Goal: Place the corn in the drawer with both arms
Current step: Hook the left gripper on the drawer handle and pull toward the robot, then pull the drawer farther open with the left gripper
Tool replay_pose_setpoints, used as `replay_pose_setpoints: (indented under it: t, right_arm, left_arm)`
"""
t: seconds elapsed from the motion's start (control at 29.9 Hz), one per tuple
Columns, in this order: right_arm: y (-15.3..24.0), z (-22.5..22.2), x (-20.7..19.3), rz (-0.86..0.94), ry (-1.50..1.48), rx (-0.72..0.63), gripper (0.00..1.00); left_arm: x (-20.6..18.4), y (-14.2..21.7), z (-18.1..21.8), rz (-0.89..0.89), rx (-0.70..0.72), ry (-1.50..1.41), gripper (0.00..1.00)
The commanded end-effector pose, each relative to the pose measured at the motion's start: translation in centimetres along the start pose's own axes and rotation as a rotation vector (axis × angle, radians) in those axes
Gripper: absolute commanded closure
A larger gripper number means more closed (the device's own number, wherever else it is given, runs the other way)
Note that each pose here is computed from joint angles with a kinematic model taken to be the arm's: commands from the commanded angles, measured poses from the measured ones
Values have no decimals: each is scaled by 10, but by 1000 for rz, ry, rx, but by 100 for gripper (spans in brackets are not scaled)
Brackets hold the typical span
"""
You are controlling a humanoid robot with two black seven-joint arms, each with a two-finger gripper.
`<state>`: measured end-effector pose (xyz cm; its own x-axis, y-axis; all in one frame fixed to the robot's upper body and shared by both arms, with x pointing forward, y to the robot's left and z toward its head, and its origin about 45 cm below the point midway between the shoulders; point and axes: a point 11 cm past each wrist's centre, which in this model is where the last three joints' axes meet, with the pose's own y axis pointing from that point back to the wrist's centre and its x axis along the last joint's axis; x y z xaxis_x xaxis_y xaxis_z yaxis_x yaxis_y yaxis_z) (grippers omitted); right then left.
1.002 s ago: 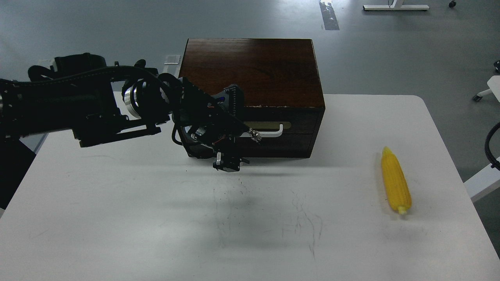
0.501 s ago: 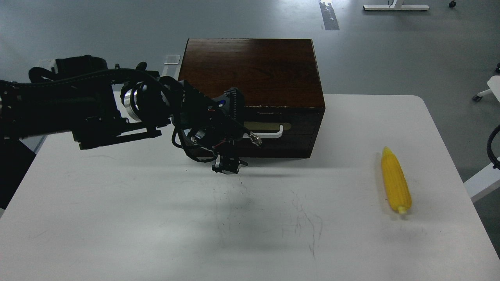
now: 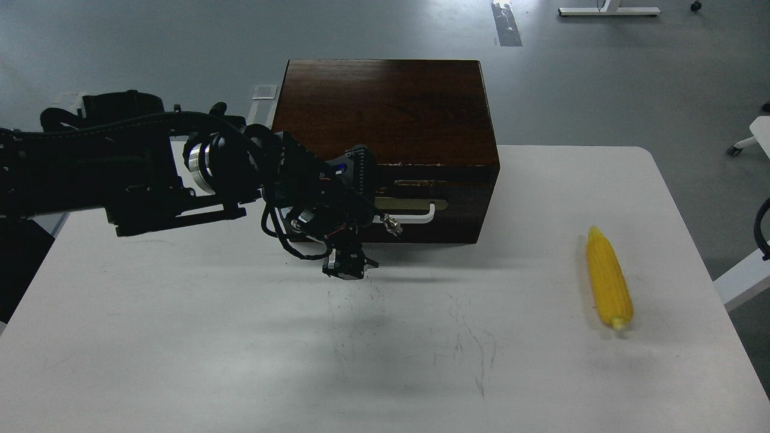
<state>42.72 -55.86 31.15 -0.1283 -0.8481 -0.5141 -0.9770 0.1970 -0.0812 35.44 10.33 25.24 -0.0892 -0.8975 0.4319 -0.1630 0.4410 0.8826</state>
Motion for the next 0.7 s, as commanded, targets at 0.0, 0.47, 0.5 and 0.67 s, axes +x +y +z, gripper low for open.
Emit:
replay_pose_setpoints:
  t: [0.0, 0.47, 0.5, 0.67]
  right_arm:
    - [0, 0, 1, 1, 2, 0, 0]
    - [2, 0, 4, 11, 5, 1, 0]
    - [2, 0, 4, 11, 5, 1, 0]
    - [2, 0, 5, 12, 5, 0, 0]
  left_arm:
    - [1, 1, 4, -6, -11, -4, 16]
    - [1, 7, 20, -18, -46, -4, 15]
    - [1, 7, 23, -15, -55, -7, 15]
    - [5, 7, 31, -24, -76, -17, 15]
